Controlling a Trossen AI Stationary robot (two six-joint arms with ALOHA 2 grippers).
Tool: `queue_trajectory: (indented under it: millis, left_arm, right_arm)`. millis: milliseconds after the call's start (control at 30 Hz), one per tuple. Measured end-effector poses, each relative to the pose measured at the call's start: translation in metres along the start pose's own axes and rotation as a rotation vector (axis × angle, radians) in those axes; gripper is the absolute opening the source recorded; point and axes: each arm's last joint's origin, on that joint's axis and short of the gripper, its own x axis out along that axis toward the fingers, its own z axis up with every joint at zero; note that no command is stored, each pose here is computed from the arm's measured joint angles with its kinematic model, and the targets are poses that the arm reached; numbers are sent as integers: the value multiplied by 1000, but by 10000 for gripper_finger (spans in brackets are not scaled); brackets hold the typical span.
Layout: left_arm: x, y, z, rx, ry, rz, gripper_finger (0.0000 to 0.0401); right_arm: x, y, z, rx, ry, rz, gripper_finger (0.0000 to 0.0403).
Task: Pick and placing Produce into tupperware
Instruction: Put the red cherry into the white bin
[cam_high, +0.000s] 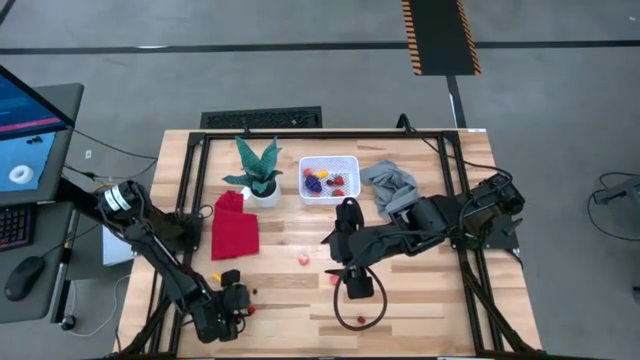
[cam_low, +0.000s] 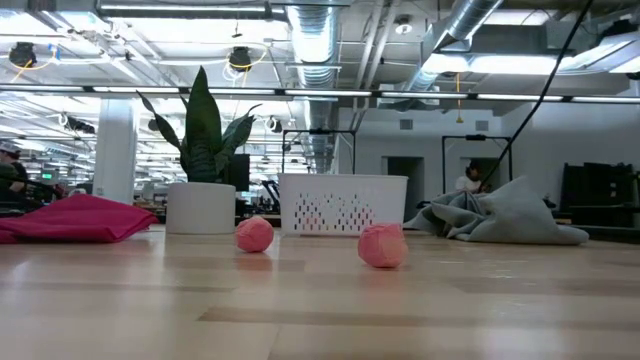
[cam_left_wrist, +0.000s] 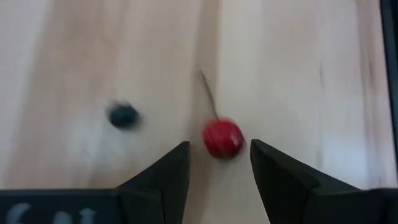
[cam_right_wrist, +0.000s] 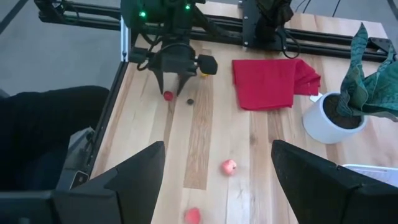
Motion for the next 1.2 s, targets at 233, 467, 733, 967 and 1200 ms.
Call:
queue_trajectory:
  millis: [233, 467, 733, 967, 1200]
  left_arm:
    - [1, 3, 2, -2, -2, 20, 160]
    - [1, 2, 3, -9, -24, 24, 160]
    - [4, 4, 9, -30, -9, 8, 160]
    - [5, 5, 12, -9, 8, -11, 144]
    - [5, 4, 12, -12, -1, -17, 69]
  right_arm:
    - [-1, 4, 0, -6, -1, 8, 317]
    - [-2, 7, -1, -12, -2, 15, 317]
    - [-2, 7, -1, -5, -2, 15, 317]
    - [-2, 7, -1, -5, -2, 15, 317]
    - [-2, 7, -1, -5, 0, 15, 317]
